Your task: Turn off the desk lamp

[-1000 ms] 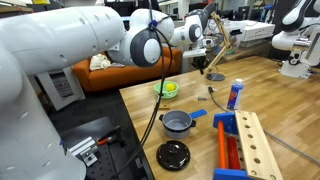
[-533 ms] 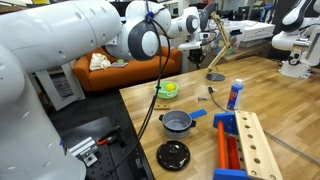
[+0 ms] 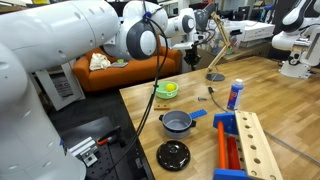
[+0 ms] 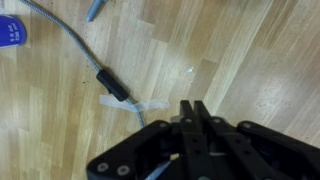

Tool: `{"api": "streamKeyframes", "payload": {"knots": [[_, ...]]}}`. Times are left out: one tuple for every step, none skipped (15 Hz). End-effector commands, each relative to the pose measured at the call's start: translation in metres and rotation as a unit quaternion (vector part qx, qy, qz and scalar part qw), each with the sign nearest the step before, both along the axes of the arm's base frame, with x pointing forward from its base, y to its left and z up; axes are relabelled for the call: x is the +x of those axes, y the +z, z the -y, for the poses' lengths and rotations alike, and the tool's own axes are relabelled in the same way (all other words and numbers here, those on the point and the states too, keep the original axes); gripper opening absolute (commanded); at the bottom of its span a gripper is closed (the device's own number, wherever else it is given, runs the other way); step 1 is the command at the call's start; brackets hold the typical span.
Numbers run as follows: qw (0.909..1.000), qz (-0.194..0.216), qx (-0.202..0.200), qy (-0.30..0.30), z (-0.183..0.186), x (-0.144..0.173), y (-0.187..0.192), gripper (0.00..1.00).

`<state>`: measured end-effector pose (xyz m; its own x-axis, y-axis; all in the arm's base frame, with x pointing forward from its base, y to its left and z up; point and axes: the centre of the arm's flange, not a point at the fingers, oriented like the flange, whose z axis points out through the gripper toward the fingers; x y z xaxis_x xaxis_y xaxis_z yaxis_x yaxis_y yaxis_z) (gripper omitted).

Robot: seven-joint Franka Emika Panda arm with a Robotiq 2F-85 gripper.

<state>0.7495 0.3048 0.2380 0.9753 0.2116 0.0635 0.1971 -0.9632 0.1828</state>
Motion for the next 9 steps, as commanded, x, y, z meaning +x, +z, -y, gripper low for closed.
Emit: {"api": "streamKeyframes", "payload": {"knots": [[1.0,-0.001,0.0,0.0,0.0005,0.0001,-0.0012,0.14],[1.0,-0.001,0.0,-0.001,0.0012,0.0003,-0.0017,0.16],[1.0,-0.001,0.0,-0.001,0.0014,0.0004,-0.0016,0.16],[1.0,-0.001,0.0,-0.001,0.0013,0.0004,-0.0017,0.16],[1.0,-0.001,0.0,-0.001,0.0013,0.0004,-0.0016,0.16],[1.0,-0.001,0.0,-0.001,0.0013,0.0004,-0.0016,0.16],[1.0,-0.001,0.0,-0.001,0.0013,0.0004,-0.0016,0.16],[1.0,-0.001,0.0,-0.001,0.0013,0.0004,-0.0016,0.16],[1.0,-0.001,0.0,-0.001,0.0013,0.0004,-0.0017,0.16]]}}
